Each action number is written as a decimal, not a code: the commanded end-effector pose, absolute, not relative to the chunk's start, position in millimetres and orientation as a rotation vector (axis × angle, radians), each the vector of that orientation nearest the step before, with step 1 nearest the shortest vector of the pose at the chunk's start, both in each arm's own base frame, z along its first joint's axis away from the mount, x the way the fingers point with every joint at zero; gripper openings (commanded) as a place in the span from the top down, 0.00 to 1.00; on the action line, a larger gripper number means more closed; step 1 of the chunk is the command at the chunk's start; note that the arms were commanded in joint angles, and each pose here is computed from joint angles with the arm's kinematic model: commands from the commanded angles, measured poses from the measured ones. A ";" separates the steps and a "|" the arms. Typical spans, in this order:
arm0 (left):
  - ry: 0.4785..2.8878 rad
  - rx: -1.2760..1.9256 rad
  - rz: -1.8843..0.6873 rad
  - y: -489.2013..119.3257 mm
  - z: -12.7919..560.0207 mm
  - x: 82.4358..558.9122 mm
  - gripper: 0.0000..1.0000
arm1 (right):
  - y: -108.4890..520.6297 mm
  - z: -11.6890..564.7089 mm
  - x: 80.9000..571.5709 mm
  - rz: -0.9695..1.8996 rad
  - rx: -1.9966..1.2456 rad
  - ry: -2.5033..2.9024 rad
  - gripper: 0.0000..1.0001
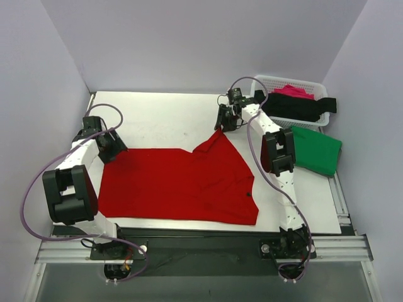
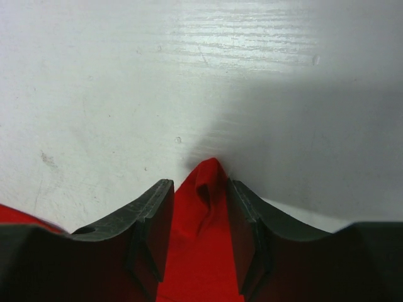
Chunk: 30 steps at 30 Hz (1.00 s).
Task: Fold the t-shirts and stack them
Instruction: Grap the side of the flattened tshirt furthest away from the robot with both arms
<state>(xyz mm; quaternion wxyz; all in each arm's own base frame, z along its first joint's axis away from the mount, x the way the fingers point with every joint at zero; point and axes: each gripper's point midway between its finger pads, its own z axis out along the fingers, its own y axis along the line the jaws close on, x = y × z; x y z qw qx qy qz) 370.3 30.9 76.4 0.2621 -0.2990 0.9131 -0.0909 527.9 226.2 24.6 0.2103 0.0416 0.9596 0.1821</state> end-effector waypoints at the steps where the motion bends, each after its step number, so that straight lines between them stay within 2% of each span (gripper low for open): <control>1: 2.451 -0.790 -0.225 37.3 80.3 379.6 0.29 | 236.7 33.0 534.2 0.525 0.106 2.640 0.65; 3: 2.461 -0.787 -0.222 38.5 76.9 379.8 0.29 | 237.9 32.7 534.8 0.521 0.111 2.639 0.68; 6: 2.473 -0.776 -0.221 39.0 75.4 382.5 0.29 | 238.6 33.7 534.6 0.515 0.119 2.637 0.79; 7: 2.469 -0.770 -0.220 39.5 76.8 384.6 0.29 | 238.3 34.7 534.1 0.515 0.133 2.637 0.88; 10: 2.474 -0.754 -0.224 40.4 76.6 387.5 0.29 | 234.6 43.5 534.3 0.505 0.152 2.624 1.00; 24: 2.534 -0.695 -0.195 45.8 57.4 402.0 0.29 | 211.7 61.4 500.8 0.480 0.250 2.660 1.00; 30: 2.545 -0.703 -0.092 71.4 56.8 421.2 0.30 | 209.5 64.6 496.4 0.484 0.291 2.666 1.00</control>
